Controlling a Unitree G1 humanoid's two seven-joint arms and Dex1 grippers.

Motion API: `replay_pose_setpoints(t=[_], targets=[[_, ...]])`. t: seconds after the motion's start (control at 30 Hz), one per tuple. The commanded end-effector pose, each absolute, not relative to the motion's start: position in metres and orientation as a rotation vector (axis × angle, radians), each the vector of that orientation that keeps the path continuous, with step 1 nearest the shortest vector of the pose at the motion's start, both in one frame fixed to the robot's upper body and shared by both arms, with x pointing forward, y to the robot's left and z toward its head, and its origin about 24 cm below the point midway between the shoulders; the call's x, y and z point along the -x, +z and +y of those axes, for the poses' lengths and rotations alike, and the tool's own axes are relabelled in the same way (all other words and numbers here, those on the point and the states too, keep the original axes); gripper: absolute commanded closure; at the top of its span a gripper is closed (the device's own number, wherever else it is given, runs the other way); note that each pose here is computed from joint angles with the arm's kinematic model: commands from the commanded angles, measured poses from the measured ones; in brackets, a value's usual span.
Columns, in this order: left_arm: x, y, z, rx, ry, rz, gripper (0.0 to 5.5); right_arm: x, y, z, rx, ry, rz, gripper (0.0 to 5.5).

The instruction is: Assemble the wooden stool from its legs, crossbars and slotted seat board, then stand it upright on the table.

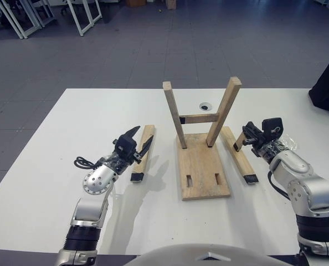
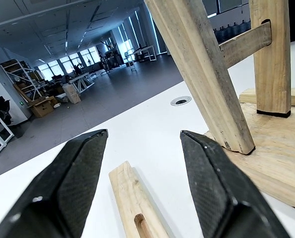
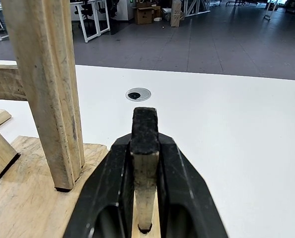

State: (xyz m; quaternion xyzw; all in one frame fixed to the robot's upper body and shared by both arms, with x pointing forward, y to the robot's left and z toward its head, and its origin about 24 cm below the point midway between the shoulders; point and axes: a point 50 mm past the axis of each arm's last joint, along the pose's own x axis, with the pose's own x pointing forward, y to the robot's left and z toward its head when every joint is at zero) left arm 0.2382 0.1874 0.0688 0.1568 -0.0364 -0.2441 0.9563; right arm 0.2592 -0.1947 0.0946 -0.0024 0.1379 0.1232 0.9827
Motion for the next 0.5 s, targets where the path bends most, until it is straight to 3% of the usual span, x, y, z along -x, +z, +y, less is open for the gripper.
replay_pose_setpoints(t=[0.03,0.1,0.17,0.5], targets=[[-0.236,0.065,0.186,-0.33,-0.497,-0.065,2.81,-0.239,0.04,-0.206,-0.003,0.185,0.61,5.08],[-0.236,0.064,0.186,-0.33,-0.499,-0.064,2.81,-0.24,0.042,-0.204,-0.01,0.18,0.593,5.08],[-0.236,0.064,0.186,-0.331,-0.5,-0.063,2.81,-0.242,0.044,-0.202,-0.021,0.178,0.568,4.46],[-0.239,0.065,0.188,-0.339,-0.502,-0.07,2.81,-0.251,0.06,-0.199,-0.04,0.155,0.439,2.73]])
